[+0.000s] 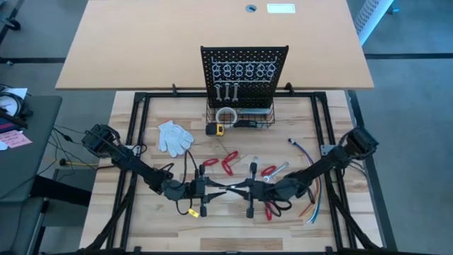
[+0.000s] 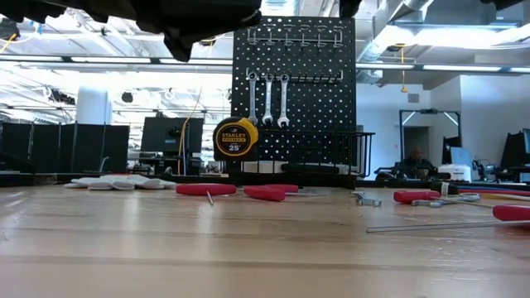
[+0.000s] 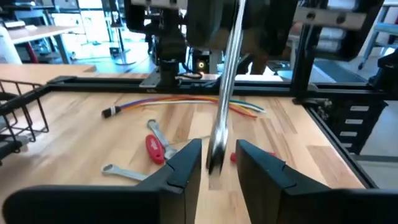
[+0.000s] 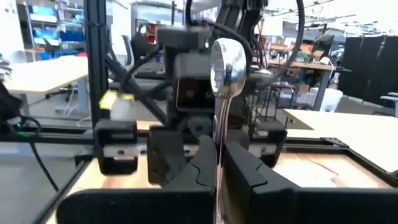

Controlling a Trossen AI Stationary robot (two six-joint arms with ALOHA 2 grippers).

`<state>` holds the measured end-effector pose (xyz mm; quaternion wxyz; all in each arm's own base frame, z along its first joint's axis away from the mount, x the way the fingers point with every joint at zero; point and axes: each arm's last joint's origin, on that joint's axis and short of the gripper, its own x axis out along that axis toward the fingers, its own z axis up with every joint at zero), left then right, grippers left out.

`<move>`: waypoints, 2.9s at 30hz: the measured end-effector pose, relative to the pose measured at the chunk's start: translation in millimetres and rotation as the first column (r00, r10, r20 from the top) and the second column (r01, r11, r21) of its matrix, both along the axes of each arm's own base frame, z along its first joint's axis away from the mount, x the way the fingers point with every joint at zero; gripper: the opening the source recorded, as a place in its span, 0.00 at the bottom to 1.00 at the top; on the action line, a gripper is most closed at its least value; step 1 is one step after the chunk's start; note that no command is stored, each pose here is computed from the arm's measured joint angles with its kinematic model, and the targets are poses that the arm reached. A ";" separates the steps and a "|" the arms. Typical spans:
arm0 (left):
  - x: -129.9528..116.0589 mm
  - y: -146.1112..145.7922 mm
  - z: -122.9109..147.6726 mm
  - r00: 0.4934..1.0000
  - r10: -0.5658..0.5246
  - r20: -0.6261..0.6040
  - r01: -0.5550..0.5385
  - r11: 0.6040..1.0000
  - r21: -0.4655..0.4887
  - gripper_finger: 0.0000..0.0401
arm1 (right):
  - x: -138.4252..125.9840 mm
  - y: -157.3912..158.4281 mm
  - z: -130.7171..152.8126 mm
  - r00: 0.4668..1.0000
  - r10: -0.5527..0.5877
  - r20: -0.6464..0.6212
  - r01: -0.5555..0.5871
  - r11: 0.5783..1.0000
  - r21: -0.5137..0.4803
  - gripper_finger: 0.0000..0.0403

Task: Hang tools onto peg board
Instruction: Hang the silver wrench on the peg board

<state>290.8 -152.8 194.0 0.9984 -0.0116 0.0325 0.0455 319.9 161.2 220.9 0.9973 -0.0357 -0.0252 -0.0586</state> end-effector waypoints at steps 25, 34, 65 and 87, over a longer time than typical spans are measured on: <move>14.2 -1.0 17.8 1.000 0.023 0.017 -0.020 0.991 -0.135 0.01 | -35.7 10.4 28.9 0.921 -0.386 -0.054 0.368 0.906 -0.208 0.20; 45.0 86.4 36.6 0.990 -0.029 0.137 0.064 0.963 -0.261 0.01 | -71.8 27.4 58.0 0.897 -0.440 -0.042 0.413 0.867 -0.280 0.31; 82.8 257.1 16.0 0.899 0.403 0.171 -0.198 0.723 -0.662 0.01 | -115.5 32.8 92.1 0.918 -0.392 -0.052 0.344 0.857 -0.384 0.32; 77.3 277.1 14.3 0.910 0.387 0.149 -0.195 0.718 -0.668 0.03 | -116.1 33.3 92.6 0.920 -0.389 -0.050 0.343 0.859 -0.380 0.32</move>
